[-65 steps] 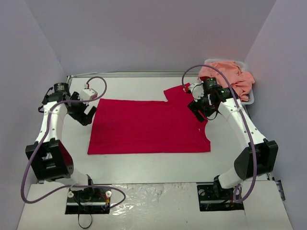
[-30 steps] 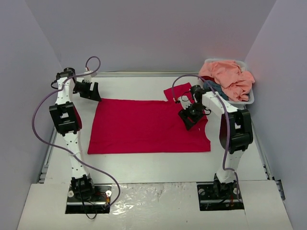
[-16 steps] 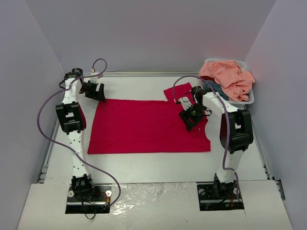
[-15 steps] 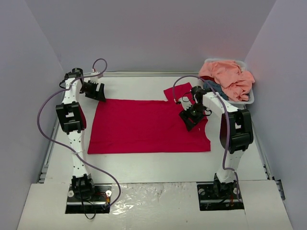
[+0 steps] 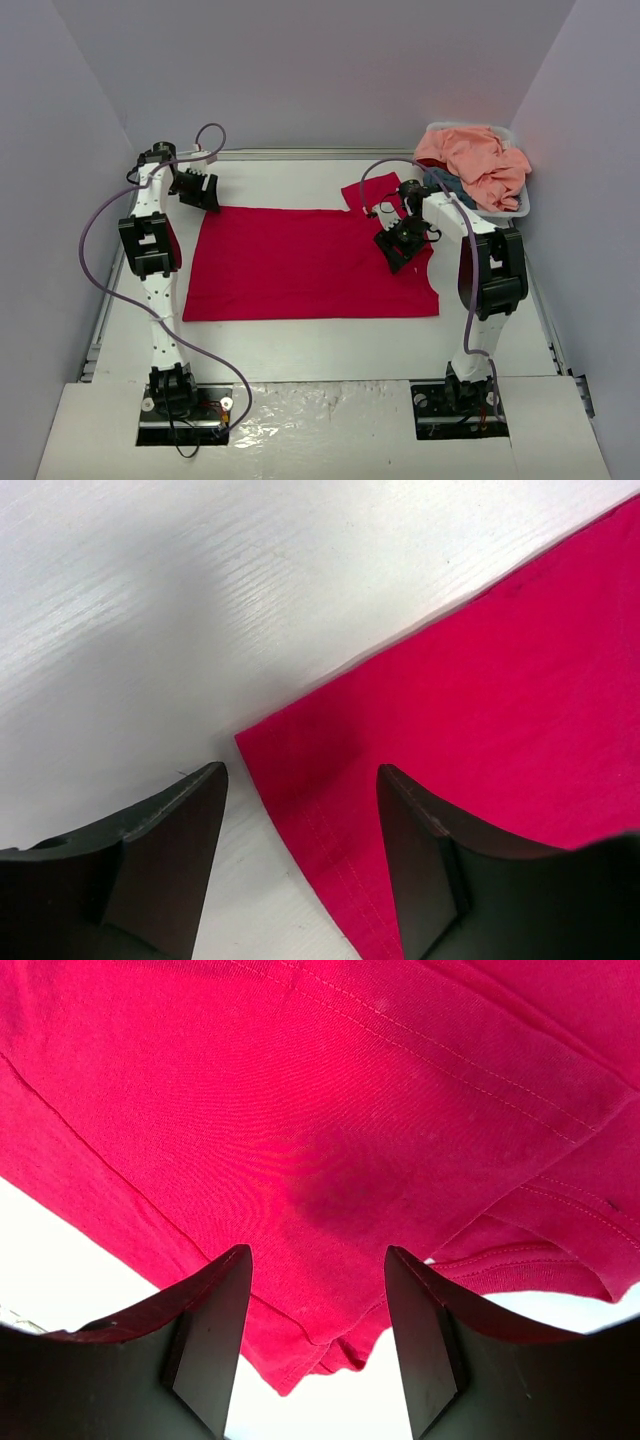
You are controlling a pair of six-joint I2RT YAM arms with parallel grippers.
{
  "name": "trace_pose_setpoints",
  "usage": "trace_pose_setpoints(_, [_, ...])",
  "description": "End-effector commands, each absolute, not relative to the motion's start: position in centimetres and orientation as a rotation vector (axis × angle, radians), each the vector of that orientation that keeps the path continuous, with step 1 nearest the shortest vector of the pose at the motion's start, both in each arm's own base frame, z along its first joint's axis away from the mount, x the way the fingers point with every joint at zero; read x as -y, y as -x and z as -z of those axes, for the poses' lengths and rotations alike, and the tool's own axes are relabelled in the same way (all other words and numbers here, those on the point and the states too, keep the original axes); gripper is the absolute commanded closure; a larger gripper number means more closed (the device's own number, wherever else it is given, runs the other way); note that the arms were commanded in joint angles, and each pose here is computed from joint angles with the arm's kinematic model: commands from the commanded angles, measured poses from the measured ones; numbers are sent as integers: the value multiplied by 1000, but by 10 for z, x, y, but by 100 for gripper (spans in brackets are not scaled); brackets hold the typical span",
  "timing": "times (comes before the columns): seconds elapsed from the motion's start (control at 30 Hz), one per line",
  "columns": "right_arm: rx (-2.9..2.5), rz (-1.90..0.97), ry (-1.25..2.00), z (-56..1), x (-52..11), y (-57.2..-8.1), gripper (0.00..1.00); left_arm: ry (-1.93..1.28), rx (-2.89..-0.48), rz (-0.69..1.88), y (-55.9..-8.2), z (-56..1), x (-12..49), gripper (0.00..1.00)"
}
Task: Fold and stack the t-shirts
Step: Fold the flattened tshirt in 1/3 of the way, then grap the side of the flattened tshirt furthest away from the robot with both arms
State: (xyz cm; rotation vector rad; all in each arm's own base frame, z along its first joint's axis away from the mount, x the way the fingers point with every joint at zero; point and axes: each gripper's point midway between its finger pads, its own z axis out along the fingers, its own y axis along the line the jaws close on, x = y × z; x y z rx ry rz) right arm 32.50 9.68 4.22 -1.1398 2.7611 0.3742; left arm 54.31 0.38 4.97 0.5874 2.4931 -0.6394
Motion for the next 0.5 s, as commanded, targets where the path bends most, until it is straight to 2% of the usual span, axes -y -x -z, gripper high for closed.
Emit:
trace_pose_setpoints(0.0, [-2819,-385,1157,-34,-90,-313,49,-622,-2478,625,-546,-57,4,41])
trace_pose_setpoints(0.47, [-2837,-364,1152,-29,-86,-312,52,-630,-2525,574,-543,-43,-1,52])
